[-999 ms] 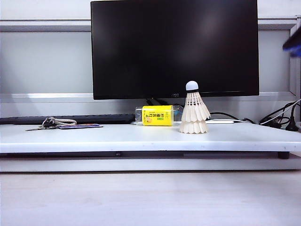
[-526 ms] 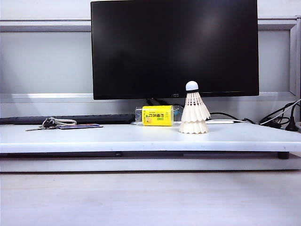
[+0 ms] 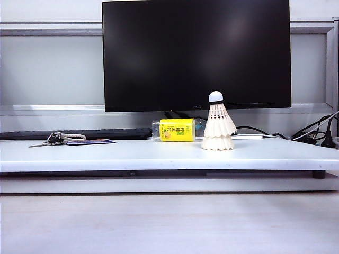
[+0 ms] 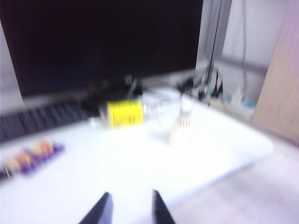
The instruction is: Stack the badminton balls on the table vertically.
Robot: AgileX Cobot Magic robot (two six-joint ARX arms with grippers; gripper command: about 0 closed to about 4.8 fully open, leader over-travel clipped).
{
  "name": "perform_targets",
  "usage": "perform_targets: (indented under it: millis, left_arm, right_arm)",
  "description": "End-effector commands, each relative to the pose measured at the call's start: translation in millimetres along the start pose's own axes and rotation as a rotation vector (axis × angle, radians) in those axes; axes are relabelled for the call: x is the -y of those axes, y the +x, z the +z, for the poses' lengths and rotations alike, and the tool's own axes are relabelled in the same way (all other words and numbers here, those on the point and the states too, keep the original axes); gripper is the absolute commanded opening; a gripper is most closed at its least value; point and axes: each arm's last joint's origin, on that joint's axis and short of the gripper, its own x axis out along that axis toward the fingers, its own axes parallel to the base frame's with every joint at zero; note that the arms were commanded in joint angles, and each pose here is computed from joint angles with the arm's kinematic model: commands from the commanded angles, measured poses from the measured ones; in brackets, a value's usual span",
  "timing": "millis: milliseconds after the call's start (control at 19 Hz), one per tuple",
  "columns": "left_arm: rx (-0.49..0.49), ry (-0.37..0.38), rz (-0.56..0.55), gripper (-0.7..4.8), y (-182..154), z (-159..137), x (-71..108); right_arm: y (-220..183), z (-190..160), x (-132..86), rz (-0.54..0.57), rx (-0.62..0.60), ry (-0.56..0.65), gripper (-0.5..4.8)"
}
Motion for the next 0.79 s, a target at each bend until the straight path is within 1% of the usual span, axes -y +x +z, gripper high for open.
perform_targets:
  millis: [53,263,420,526,631,788]
  left_arm:
    - [0.018,-0.072,-0.002,1.20,7,-12,-0.7]
    - [0.036,-0.103,0.003,1.20,16,-28,-2.0]
    - [0.002,-0.112,0.046,1.20,21,-45,-4.1]
    - [0.001,-0.123,0.063,1.20,24,-54,-5.1]
    - [0.005,-0.144,0.071,1.20,26,-62,-5.8]
    - [-0.008,-0.144,0.072,1.20,28,-71,-6.2]
  right_arm:
    - [7,-11,7,-0.002,-0.001,0.036,0.39]
    - [12,-20,13,-0.033,0.001,0.038,0.32]
    - [14,-23,15,-0.041,0.010,0.034,0.29]
    - [15,-25,17,-0.051,0.008,0.031,0.20]
    - [16,-28,18,-0.054,0.004,0.031,0.20]
    - [18,-34,21,-0.061,-0.015,0.035,0.20]
